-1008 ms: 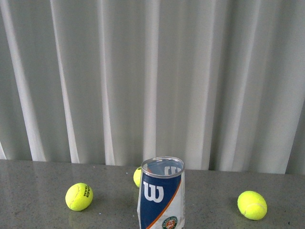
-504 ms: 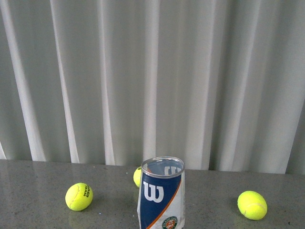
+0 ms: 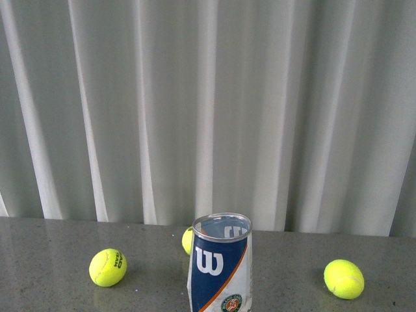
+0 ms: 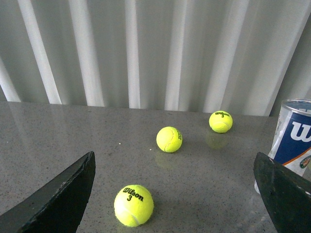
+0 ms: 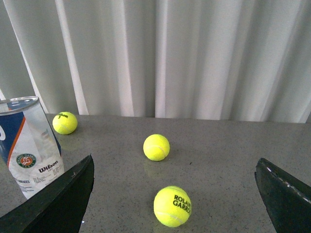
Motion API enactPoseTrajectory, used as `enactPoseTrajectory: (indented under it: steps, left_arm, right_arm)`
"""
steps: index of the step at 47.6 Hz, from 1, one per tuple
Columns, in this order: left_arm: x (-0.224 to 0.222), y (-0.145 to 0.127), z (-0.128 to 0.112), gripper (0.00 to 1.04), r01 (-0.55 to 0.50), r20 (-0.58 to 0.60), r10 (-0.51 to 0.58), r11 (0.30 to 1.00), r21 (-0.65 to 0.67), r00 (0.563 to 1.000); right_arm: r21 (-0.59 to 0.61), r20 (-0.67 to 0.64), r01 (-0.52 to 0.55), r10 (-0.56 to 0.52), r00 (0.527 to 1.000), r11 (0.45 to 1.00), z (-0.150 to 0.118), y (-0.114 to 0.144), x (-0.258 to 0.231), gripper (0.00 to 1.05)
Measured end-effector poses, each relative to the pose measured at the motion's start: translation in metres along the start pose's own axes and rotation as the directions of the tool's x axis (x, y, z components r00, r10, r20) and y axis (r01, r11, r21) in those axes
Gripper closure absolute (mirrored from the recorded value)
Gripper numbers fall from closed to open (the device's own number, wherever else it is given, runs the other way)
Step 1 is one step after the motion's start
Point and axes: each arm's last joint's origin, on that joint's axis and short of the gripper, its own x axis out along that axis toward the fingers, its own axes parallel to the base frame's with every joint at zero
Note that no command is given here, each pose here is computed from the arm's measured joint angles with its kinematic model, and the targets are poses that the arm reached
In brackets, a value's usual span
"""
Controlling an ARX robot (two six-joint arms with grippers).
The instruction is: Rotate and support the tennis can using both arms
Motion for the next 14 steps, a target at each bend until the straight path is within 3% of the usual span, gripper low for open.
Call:
enactPoseTrajectory:
  steps: [14]
  left_arm:
    - [0.0,0.0,0.0,0.07,0.0,0.0,0.0,1.0,0.0,1.0]
  right_arm:
    - [0.0,0.0,0.0,0.0,1.0,1.0,0.0,0.0,0.0,0.07]
